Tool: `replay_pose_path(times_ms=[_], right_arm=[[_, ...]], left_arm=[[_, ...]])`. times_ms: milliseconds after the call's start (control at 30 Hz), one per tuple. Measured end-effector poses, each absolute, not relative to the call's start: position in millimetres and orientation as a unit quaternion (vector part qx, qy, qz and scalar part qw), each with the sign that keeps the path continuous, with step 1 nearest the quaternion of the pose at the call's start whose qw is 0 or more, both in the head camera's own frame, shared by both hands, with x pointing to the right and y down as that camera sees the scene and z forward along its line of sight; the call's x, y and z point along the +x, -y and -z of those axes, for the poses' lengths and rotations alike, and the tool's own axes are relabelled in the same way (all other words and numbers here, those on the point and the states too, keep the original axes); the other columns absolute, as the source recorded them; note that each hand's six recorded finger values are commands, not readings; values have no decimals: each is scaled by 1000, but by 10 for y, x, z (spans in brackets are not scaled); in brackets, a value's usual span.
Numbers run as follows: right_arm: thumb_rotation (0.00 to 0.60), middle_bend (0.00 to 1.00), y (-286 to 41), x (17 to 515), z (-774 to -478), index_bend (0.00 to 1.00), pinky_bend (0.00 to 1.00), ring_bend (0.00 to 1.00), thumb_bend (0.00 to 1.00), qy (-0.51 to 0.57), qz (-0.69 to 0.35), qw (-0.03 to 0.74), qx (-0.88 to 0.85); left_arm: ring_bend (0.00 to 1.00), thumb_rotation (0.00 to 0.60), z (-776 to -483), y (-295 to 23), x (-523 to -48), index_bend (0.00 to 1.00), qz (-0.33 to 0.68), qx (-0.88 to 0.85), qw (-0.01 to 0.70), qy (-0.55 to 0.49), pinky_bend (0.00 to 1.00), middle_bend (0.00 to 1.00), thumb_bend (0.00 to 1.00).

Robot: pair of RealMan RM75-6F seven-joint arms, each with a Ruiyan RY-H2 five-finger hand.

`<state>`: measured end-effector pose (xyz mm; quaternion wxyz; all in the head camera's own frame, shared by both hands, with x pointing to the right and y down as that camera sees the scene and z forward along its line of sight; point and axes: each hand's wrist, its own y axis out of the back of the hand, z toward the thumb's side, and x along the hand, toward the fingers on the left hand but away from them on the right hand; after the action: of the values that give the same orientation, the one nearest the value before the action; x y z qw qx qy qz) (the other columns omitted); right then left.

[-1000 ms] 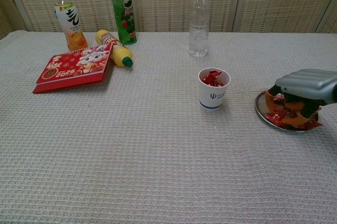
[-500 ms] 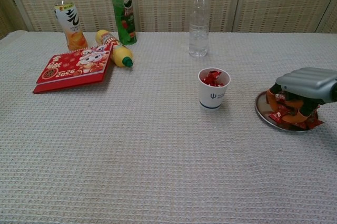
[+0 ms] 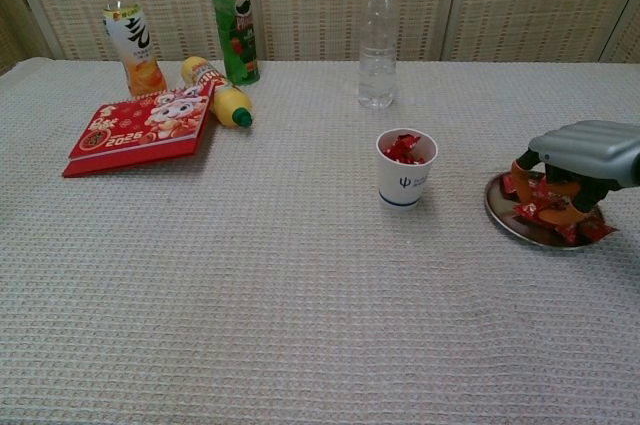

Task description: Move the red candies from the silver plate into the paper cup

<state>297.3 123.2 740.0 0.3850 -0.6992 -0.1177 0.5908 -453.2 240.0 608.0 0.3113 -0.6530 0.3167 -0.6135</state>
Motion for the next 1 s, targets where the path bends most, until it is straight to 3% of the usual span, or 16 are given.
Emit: replay_pose_path(times_ms=[467, 800, 1000], right_arm=[[600, 963, -1021, 2816, -7141, 680, 1000, 856, 375, 191, -551, 367, -724], [600, 963, -781, 2357, -6752, 680, 1000, 858, 374, 242, -475, 358, -767], [600, 963, -700, 1980, -6665, 680, 1000, 860, 374, 245, -439, 356, -788]], left_arm=[[152, 600, -6088, -2400, -4529, 0, 614, -653, 311, -316, 379, 2, 479], [152, 600, -6086, -2404, -4520, 0, 613, -654, 311, -315, 380, 3, 478], [152, 600, -6080, -2395, -4536, 0, 613, -653, 310, -318, 380, 3, 479]])
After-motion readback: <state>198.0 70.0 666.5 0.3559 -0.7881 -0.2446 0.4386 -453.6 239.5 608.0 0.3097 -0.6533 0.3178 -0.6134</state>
